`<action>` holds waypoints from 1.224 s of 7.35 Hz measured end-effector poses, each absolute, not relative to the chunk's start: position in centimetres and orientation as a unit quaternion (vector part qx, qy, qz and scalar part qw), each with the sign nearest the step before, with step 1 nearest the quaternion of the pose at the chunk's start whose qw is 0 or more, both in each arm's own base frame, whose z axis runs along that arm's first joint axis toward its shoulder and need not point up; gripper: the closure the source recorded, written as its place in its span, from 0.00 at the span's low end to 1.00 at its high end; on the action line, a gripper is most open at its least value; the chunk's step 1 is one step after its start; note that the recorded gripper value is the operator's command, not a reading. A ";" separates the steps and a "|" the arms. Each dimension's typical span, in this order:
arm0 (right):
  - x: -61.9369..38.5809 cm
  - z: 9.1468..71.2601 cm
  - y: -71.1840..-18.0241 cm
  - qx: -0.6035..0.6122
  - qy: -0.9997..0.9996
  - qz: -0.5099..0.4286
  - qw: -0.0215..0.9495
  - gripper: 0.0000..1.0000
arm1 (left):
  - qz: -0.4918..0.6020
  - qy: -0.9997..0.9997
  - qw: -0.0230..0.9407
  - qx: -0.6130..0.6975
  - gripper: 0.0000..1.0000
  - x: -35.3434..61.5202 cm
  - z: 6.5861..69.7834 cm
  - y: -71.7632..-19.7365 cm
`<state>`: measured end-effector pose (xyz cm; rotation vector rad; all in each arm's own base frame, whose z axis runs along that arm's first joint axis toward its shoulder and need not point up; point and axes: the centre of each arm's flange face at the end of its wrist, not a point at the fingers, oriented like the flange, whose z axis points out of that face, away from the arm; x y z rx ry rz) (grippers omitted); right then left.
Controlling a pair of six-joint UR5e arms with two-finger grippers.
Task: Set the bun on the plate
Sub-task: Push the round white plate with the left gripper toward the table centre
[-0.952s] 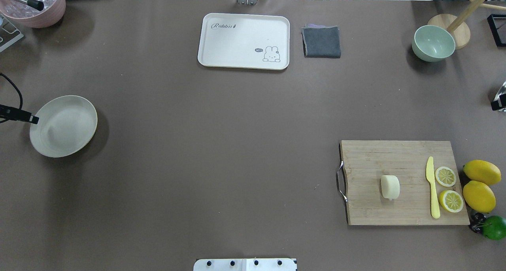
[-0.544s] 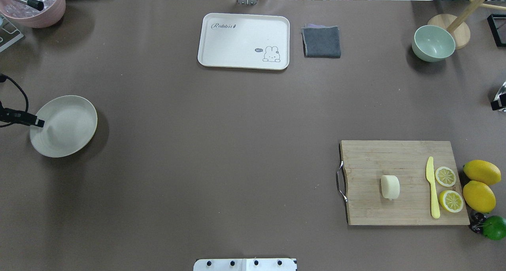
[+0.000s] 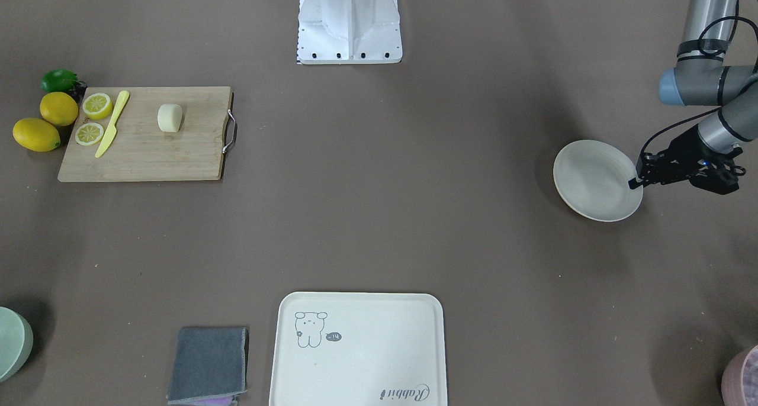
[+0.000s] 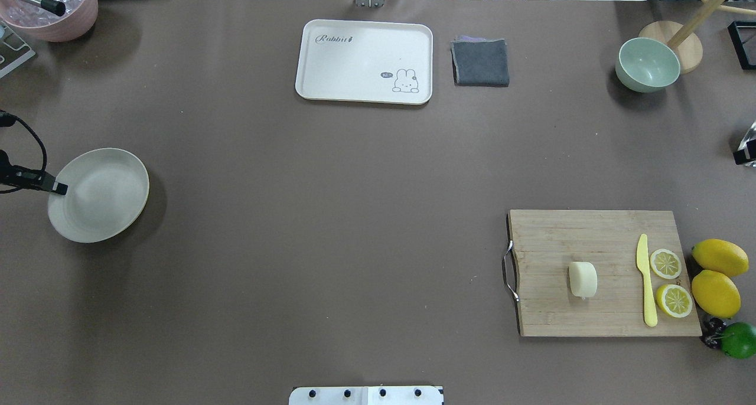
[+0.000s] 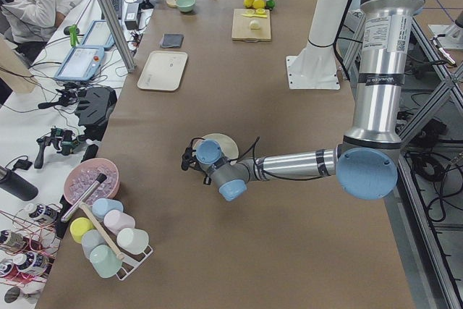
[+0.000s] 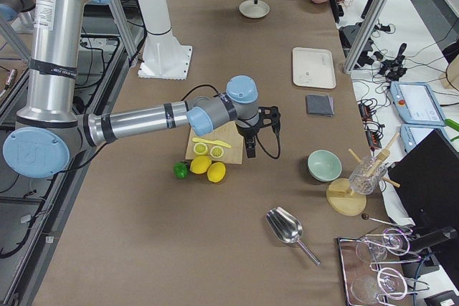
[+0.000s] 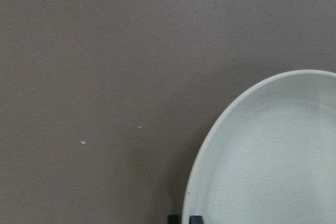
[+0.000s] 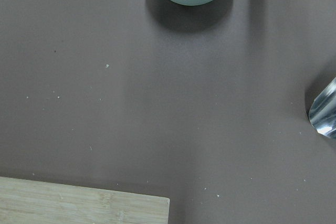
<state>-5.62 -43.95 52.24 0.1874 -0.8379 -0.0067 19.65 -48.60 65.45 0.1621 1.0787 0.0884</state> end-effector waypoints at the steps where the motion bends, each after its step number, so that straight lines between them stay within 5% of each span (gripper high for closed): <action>1: -5.6 52.2 -44.0 0.091 -0.406 -0.003 0.909 0.00 | 0.027 0.525 0.847 0.077 1.00 20.1 63.9 -49.4; 5: -5.6 52.2 -44.0 0.091 -0.406 -0.003 0.909 0.00 | -0.039 0.595 0.802 0.045 1.00 27.6 51.3 -52.8; 9: -5.6 52.4 -43.9 0.089 -0.406 -0.002 0.910 0.00 | -0.070 0.640 0.765 0.025 1.00 46.3 36.7 -48.1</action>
